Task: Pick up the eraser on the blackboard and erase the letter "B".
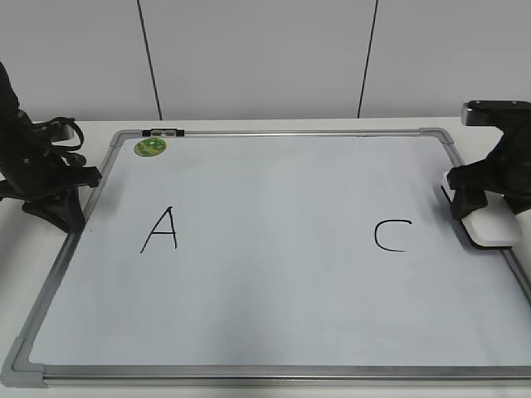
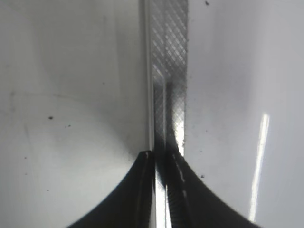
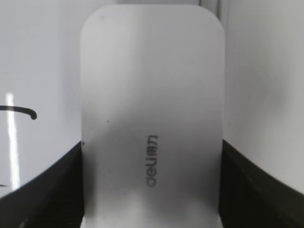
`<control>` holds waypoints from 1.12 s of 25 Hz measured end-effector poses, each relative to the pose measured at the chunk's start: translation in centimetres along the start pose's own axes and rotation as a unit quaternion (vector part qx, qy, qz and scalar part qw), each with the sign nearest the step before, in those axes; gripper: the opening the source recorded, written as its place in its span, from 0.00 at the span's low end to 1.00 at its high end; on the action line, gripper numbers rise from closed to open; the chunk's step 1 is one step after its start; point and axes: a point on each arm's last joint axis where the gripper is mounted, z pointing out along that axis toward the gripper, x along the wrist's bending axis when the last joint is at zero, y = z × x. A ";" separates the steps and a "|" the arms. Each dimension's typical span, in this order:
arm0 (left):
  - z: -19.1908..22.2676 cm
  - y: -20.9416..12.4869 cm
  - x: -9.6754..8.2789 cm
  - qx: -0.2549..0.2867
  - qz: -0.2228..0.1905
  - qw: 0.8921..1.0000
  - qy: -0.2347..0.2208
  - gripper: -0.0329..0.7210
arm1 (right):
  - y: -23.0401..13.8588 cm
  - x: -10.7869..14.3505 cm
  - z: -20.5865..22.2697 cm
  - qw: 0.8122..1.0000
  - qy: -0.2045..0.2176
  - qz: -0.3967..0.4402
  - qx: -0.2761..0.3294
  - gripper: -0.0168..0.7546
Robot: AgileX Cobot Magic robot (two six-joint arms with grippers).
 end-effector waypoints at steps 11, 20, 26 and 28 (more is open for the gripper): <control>0.0 0.0 0.0 0.000 -0.001 1.000 -0.001 0.16 | 0.1 -0.2 1.7 1.000 -0.003 0.005 -0.002 0.78; -0.2 0.2 -0.1 0.000 0.001 1.000 -0.001 0.18 | 1.1 -0.1 0.2 1.000 -0.002 0.011 -0.007 0.85; -1.9 1.9 -0.5 -0.009 0.016 1.000 0.000 0.39 | 2.8 0.1 -6.0 0.998 -0.004 0.003 -0.061 0.85; -3.3 2.4 -0.8 -0.010 0.023 1.000 -0.001 0.49 | 2.9 0.3 -8.1 0.998 -0.004 -0.002 -0.070 0.85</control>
